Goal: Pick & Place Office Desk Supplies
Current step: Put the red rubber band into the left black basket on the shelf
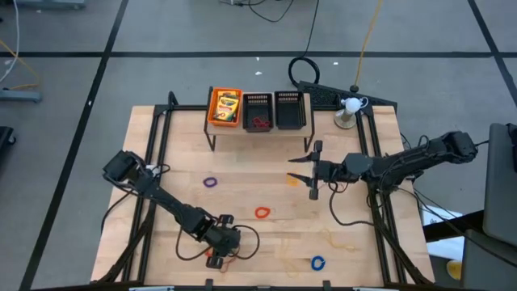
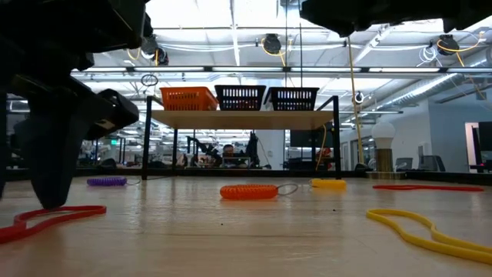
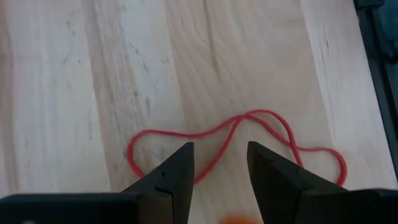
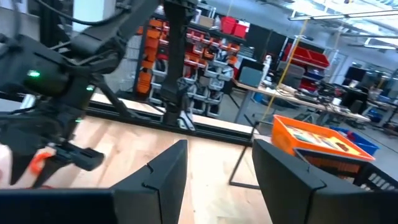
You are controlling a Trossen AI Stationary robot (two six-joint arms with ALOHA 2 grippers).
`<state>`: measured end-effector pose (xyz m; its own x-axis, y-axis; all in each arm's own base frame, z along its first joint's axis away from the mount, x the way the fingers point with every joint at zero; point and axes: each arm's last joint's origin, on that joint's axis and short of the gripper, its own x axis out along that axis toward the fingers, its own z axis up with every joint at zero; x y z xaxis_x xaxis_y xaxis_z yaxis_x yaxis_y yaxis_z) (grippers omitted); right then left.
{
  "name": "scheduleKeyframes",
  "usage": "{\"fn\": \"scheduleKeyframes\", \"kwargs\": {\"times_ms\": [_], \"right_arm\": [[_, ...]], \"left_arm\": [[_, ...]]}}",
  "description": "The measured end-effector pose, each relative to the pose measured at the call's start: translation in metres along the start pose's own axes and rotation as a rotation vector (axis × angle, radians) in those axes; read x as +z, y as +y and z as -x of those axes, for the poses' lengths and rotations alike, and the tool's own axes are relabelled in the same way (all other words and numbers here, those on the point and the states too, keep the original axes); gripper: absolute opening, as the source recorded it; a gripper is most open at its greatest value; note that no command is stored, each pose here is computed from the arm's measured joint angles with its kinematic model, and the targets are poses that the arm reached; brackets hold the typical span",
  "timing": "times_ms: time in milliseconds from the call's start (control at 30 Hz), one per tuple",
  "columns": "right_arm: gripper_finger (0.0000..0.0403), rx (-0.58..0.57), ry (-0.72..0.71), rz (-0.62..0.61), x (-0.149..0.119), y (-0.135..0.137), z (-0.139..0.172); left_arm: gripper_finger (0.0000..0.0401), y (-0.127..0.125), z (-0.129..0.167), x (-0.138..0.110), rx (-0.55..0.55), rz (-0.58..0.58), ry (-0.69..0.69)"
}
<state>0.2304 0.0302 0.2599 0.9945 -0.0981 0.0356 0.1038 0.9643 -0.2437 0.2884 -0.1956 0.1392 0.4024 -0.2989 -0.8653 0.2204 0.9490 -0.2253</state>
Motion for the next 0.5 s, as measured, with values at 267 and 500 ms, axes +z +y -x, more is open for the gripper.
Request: {"fn": "scheduleKeyframes", "kwargs": {"times_ms": [267,500], "right_arm": [[0.0171,-0.021,0.02,-0.003,-0.0029,-0.0053,-0.0013],[0.0171,-0.021,0.02,-0.019,-0.0028,-0.0052,-0.0013]], "left_arm": [[0.0143,-0.0039,-0.0001,-0.0019,0.046,-0.058,-0.019],[0.0143,-0.0029,-0.0013,-0.0028,0.066,-0.071,-0.015]]}}
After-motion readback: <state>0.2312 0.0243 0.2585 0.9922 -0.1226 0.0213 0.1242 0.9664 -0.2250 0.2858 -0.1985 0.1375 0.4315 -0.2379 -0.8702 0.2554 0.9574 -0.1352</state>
